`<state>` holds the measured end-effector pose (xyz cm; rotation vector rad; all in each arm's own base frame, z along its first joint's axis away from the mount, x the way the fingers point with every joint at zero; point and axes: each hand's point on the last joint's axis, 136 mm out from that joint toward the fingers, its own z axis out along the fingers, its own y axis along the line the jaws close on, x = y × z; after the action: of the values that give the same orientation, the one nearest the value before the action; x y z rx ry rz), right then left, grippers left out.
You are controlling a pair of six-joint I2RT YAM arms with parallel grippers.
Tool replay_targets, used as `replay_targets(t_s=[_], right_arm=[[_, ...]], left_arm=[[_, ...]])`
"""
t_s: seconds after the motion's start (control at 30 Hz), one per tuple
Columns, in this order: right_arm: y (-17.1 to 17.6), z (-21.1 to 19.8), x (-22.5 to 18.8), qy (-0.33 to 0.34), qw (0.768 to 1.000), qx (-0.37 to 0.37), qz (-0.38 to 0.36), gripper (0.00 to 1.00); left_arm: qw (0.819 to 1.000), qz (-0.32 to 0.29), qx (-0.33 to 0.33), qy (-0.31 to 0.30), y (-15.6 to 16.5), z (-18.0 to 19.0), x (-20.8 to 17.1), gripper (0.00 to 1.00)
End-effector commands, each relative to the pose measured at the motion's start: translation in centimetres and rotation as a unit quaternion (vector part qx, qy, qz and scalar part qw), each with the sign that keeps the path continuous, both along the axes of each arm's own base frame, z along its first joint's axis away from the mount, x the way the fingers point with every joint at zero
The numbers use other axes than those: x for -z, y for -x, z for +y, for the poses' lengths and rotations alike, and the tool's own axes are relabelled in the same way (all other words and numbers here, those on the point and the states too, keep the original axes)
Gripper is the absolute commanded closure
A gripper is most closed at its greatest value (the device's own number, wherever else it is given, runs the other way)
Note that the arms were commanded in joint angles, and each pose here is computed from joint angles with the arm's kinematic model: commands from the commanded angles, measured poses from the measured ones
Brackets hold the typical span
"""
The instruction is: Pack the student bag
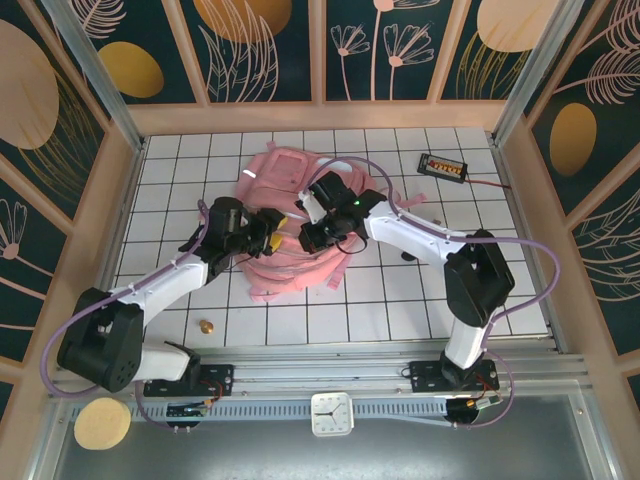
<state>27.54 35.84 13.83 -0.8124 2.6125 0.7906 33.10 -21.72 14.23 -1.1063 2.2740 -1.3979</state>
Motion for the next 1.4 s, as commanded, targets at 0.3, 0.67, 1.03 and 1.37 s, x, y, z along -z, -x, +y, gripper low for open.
replay_targets(t_s=[0.3,0.67,1.03,1.37], right_arm=[[-1.1,2.1,-2.1,-0.028,0.999,-0.006,-0.030,1.00],[-1.3,1.2,-1.6,-0.018,0.999,0.001,-0.030,1.00],[-2.3,0.1,-1.4,-0.016,0.999,0.010,-0.029,1.00],[-2.1,-0.1,-1.2,-0.014,0.999,0.009,-0.029,1.00]], left_arm=[[1.000,-0.013,0.010,-0.006,-1.2,-0.8,0.6,1.00],[0.996,-0.041,0.041,-0.072,-1.9,1.2,-0.2,1.00],[0.993,-0.053,0.057,-0.087,-2.8,3.4,-0.7,1.00],[0.993,-0.059,0.062,-0.087,-2.6,3.3,-0.7,1.00]])
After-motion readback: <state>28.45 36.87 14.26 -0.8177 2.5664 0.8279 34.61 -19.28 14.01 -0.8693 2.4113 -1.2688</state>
